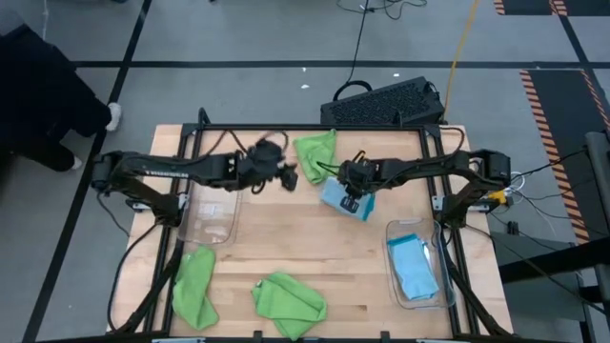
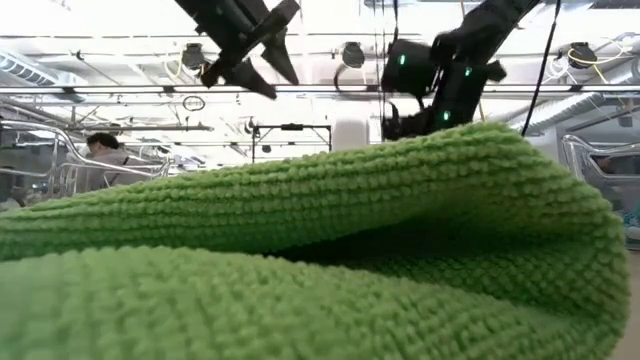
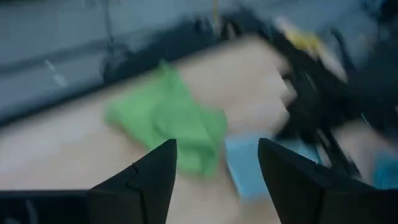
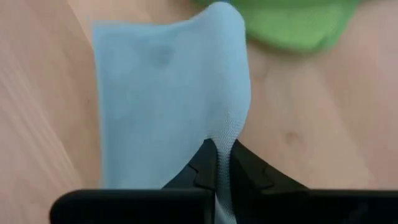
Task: Sort microfiber towel by color & place in baskets
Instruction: Put the folded blue microfiber towel into the right transparent bin
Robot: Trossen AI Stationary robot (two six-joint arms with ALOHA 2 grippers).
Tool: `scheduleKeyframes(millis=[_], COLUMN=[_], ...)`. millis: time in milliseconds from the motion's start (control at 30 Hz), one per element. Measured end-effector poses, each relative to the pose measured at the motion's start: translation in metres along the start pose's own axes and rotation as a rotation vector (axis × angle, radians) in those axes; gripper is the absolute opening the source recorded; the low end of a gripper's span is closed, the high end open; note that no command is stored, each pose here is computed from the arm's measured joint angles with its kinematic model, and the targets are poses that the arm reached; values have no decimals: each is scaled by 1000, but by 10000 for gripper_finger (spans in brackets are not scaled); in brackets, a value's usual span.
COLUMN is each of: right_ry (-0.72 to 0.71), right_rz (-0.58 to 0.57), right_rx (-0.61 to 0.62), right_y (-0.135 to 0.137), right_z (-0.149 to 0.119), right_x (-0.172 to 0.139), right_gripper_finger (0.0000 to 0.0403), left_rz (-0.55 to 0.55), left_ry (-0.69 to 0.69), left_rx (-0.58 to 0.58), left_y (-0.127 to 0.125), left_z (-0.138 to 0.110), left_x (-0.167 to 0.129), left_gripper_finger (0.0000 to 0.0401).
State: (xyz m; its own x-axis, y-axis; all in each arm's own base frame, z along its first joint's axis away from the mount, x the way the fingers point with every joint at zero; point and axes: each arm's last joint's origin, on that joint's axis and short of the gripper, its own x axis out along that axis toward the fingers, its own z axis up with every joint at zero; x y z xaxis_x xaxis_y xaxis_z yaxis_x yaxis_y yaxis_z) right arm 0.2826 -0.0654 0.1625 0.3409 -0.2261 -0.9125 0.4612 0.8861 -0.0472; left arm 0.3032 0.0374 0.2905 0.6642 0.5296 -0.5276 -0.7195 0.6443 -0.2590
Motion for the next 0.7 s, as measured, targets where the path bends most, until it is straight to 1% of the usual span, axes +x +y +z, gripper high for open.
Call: scheduleKeyframes(millis=[67, 167, 233, 300, 367, 433, 500, 567, 633, 700], right_ry=[-63, -98, -56, 31, 106, 120, 85, 43, -10, -40], right_rz=[-49, -70, -76, -104, -130, -133, -107, -75, -70, -93], right_rx=[9, 45, 86, 130, 164, 196, 246, 319, 396, 452], right_y=[5, 11, 13, 15, 19, 27, 38, 49, 61, 71], right_z=[2, 1, -3, -8, -14, -15, -11, -5, 5, 16], right_x=[-9, -20, -26, -32, -36, -42, -49, -56, -59, -58], right_gripper_finger=[12, 12, 12, 12, 12, 12, 12, 12, 12, 12], left_rz=[23, 45, 51, 36, 24, -14, -80, -113, -121, -115], left_ry=[-109, -254, -309, -364, -395, -421, -454, -461, -453, -441], left_rx=[4, 4, 17, 38, 98, 162, 198, 243, 297, 337], left_y=[3, 5, 7, 5, 4, 2, -1, -3, -3, -3], left_z=[13, 31, 39, 46, 49, 53, 58, 59, 58, 57], left_x=[-2, -8, -14, -17, -20, -24, -28, -28, -29, -33], left_gripper_finger=[227, 227, 227, 227, 227, 227, 227, 228, 227, 227])
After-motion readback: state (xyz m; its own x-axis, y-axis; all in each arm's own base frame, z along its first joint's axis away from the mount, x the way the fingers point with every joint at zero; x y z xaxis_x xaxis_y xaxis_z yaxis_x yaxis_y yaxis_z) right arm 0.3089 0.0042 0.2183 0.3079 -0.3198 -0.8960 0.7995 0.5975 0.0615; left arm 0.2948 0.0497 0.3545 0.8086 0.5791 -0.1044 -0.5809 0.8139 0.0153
